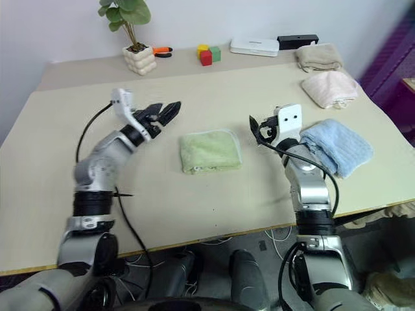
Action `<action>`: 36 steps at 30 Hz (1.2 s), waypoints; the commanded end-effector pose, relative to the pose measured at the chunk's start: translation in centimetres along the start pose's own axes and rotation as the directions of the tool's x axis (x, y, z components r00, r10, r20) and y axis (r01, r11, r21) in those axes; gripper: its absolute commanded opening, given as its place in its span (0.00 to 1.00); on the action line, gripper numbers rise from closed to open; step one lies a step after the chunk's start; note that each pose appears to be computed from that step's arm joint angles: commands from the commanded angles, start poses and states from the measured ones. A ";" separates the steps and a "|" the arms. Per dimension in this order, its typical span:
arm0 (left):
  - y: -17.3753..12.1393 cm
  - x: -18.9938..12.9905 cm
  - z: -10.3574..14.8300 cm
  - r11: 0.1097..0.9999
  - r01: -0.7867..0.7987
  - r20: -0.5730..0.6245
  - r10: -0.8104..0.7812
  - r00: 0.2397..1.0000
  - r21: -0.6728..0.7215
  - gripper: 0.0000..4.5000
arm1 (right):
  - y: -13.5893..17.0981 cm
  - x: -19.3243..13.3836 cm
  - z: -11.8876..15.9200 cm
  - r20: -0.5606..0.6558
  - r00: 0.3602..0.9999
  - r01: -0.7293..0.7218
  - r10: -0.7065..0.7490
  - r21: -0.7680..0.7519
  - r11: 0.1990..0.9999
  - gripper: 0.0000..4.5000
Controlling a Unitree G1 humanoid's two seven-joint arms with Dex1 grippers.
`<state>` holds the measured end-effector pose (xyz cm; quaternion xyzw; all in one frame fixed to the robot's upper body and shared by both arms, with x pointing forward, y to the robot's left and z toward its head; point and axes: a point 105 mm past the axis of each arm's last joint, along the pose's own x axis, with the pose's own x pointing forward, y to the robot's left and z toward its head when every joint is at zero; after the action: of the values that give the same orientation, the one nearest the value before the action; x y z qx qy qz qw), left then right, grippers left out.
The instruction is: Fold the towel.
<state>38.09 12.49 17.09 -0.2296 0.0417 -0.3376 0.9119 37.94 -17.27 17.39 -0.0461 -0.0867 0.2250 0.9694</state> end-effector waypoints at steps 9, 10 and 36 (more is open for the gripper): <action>0.0 -5.8 -2.5 0.947 0.035 -0.228 -0.113 0.967 -0.320 1.00 | 1.5 -4.6 4.3 0.019 0.908 -0.418 0.419 -0.034 0.908 0.99; -0.5 -5.9 -3.0 0.942 0.046 -0.245 -0.133 0.960 -0.332 1.00 | 1.5 -4.4 4.4 0.028 0.911 -0.411 0.412 -0.033 0.911 0.99; -4.5 2.5 -12.7 0.821 -0.048 -0.378 -0.208 0.902 -0.568 1.00 | 0.5 -5.6 6.1 0.033 0.917 -0.391 0.396 -0.112 0.914 0.99</action>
<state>35.21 5.16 10.14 -0.4208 0.2759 -0.3887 0.7718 32.16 -19.12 20.82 -0.0944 -0.0809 0.4129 0.9023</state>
